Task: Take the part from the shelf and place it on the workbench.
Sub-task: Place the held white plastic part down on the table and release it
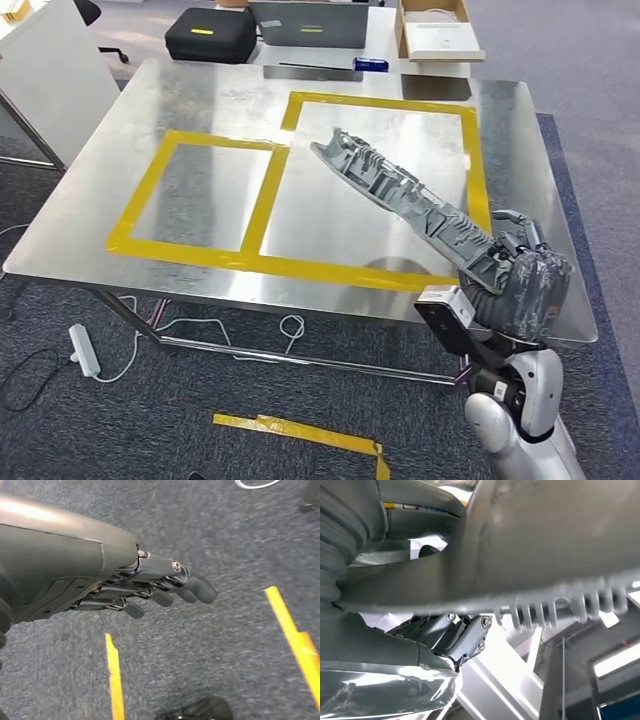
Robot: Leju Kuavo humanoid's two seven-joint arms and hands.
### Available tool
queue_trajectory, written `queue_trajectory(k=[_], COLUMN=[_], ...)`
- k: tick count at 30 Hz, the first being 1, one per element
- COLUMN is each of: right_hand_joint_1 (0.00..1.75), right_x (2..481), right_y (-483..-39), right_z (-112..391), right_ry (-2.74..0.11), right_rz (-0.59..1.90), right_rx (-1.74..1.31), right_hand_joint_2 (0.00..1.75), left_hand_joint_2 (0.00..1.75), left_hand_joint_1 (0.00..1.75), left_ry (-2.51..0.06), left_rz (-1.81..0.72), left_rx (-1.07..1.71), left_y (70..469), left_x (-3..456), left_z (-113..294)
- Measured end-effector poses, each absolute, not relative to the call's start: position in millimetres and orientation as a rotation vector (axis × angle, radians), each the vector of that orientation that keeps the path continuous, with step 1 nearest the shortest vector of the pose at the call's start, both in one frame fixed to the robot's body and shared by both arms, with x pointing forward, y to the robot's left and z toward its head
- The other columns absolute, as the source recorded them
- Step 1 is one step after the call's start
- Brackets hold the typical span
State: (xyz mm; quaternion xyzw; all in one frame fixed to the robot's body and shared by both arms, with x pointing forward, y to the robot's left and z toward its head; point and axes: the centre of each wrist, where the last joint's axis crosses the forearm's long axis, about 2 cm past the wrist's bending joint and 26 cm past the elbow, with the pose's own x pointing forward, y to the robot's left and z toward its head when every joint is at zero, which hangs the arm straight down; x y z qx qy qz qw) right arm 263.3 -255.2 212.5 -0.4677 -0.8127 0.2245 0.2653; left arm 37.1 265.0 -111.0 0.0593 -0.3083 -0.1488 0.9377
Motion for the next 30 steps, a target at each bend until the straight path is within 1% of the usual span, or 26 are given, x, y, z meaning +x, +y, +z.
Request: queue_trajectory(k=[13, 30], right_hand_joint_1=[1.75, 1.75], right_x=[280.6, 291.9], right_y=[-255.6, -251.5], right_z=[218.2, 219.4], right_ry=[-2.156, -2.139], right_rz=[0.619, 0.641], right_rx=[-1.268, -1.262], right_hand_joint_2=[1.75, 1.75], left_hand_joint_2=[1.75, 1.75], left_hand_joint_1=[0.00, 0.00], left_ry=[-0.621, -0.626], left_rz=[-0.325, -0.327], left_rx=[0.114, 0.095], left_y=[266.2, 263.0], left_x=[36.5, 41.7], left_z=[-111.1, -110.5])
